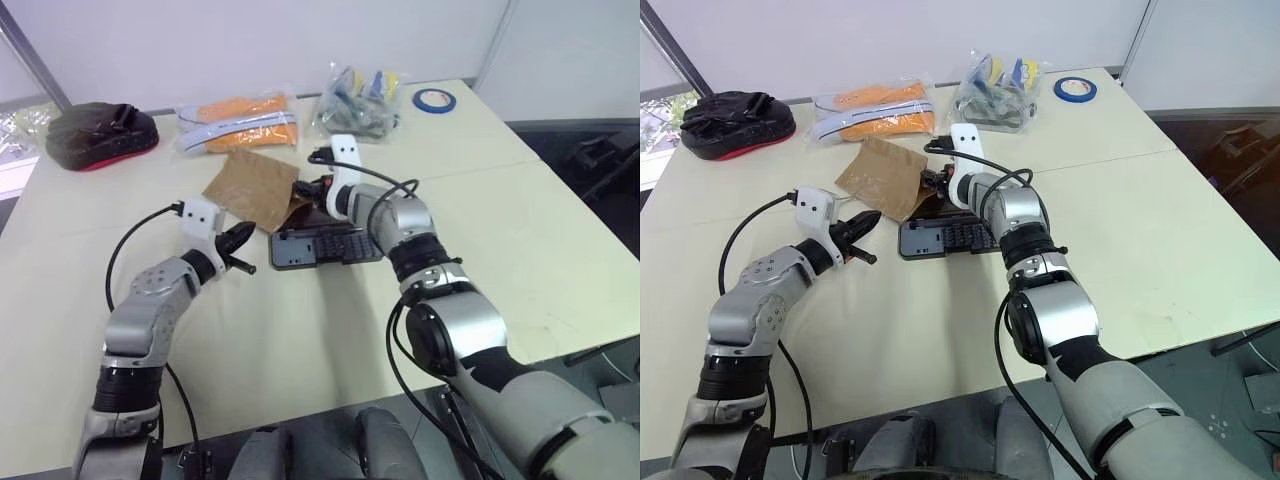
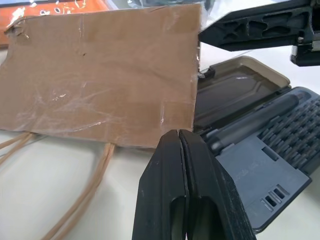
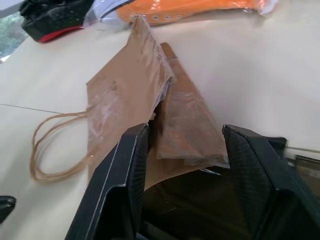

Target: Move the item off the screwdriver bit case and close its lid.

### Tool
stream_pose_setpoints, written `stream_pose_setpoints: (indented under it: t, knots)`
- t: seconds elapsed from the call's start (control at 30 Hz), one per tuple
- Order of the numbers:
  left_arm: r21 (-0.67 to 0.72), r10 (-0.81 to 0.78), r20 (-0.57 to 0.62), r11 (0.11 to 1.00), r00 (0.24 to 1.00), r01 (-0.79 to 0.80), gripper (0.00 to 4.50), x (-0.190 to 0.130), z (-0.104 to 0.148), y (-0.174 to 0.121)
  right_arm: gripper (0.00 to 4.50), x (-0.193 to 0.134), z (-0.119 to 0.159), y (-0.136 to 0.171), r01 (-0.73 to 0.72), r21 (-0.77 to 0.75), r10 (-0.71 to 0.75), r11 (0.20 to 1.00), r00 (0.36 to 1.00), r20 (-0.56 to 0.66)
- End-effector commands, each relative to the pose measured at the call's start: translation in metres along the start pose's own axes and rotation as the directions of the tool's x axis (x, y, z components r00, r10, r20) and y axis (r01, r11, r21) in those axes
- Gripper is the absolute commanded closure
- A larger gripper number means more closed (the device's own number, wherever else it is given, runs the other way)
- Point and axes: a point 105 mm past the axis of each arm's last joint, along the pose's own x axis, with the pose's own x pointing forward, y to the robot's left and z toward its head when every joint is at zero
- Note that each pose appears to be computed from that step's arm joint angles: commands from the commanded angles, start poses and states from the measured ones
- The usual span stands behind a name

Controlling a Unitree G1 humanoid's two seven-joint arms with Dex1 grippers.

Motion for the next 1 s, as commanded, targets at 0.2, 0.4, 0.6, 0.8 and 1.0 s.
stream_pose_setpoints:
  t: [0.2, 0.4, 0.6, 0.8, 1.0]
  knots:
    - [0.035, 0.014, 0.036, 0.999, 0.999, -0.015, 4.5, -0.006, 0.011, 0.0, 2.1, 0.003, 0.024, 0.028, -0.1, -0.027, 0.102, 0.995, 0.993, 0.061]
    - [0.038, 0.021, 0.038, 0.999, 0.999, -0.022, 4.5, -0.006, 0.012, 0.002, 2.1, 0.003, 0.019, 0.037, -0.144, -0.05, 0.146, 0.988, 0.989, 0.033]
    - [0.041, 0.025, 0.044, 0.999, 0.999, -0.027, 4.5, -0.006, 0.013, 0.001, 2.1, 0.006, 0.016, 0.041, -0.157, -0.035, 0.158, 0.987, 0.987, 0.032]
    - [0.046, 0.037, 0.046, 0.998, 0.998, -0.039, 4.5, -0.007, 0.012, 0.001, 2.1, 0.011, 0.017, 0.045, -0.158, -0.026, 0.159, 0.987, 0.986, 0.053]
    - [0.052, 0.05, 0.054, 0.997, 0.997, -0.053, 4.5, -0.007, 0.013, 0.002, 2.6, 0.016, 0.012, 0.044, -0.147, -0.029, 0.148, 0.989, 0.987, 0.059]
